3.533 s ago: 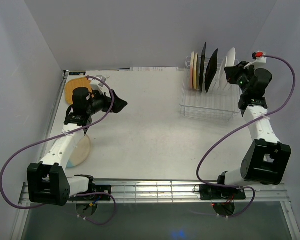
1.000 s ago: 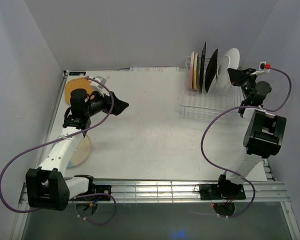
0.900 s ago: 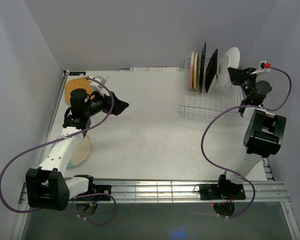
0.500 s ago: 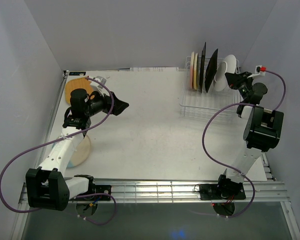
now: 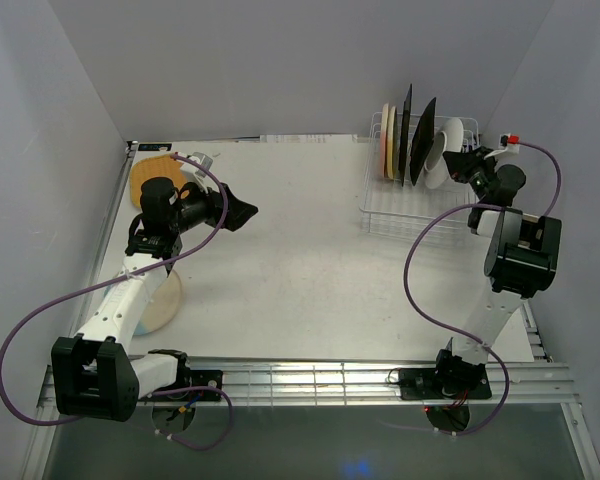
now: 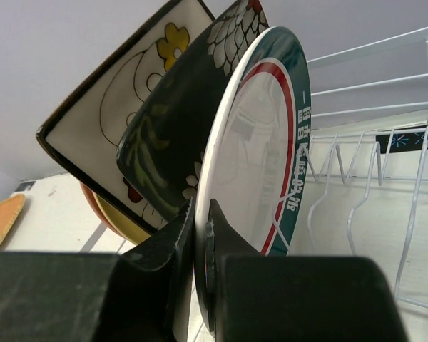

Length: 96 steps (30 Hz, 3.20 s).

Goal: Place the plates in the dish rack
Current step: Pick up the plate from the dish rack, then pick up the plate from the corner of the board.

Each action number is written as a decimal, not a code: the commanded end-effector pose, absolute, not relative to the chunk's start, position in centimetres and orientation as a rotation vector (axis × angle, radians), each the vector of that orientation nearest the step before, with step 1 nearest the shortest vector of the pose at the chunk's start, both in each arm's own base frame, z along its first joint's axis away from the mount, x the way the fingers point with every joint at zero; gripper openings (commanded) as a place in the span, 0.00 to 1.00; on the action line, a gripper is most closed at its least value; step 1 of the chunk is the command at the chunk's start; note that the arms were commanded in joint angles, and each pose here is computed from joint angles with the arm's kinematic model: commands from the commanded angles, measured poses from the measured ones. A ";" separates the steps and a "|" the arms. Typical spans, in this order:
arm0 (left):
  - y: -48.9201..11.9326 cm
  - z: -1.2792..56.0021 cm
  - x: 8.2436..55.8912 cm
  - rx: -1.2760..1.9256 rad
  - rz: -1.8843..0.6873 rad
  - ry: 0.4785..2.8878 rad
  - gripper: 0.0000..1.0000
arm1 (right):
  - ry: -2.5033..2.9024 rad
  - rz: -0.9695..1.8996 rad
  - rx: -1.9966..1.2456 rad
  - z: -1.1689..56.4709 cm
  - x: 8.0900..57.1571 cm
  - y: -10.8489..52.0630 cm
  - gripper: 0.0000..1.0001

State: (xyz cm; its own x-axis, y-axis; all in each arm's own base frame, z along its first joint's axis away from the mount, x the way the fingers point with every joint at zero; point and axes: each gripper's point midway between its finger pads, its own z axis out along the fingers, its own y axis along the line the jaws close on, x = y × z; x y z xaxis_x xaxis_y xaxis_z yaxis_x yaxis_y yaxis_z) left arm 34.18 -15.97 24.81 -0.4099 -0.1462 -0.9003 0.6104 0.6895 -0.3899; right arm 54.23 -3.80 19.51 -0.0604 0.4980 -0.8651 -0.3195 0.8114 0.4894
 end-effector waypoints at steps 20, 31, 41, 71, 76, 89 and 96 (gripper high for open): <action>-16.0 26.4 33.3 0.409 -0.866 1.758 0.98 | 1.592 0.335 -0.050 20.4 58.6 -0.5 0.08; -16.1 26.6 33.1 0.418 -0.873 1.754 0.98 | 1.636 0.225 -0.129 19.6 59.3 0.8 0.16; -16.2 26.7 33.1 0.423 -0.878 1.754 0.98 | 1.611 0.208 -0.128 21.2 58.6 0.6 0.51; -14.9 27.4 33.9 0.361 -0.776 1.764 0.98 | 1.566 0.151 0.043 27.3 53.0 -1.4 0.64; -14.6 27.2 34.3 0.348 -0.759 1.771 0.98 | 1.586 0.197 0.171 26.4 51.0 -1.6 0.65; -14.0 25.9 35.7 0.309 -0.715 1.811 0.98 | 1.466 0.390 0.198 30.6 42.0 6.3 0.77; -13.3 25.5 36.4 0.309 -0.649 1.804 0.98 | 1.533 0.433 0.065 30.2 37.8 13.7 0.82</action>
State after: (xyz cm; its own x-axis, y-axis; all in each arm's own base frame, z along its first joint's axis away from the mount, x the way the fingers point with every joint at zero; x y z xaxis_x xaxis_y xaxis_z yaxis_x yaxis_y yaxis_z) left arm 35.56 -13.89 23.76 -0.3950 -0.1270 -0.9098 0.5116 0.7922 -0.3327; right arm 39.20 13.38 29.74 -0.0392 0.3214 -0.9461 -0.2525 0.9129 0.3205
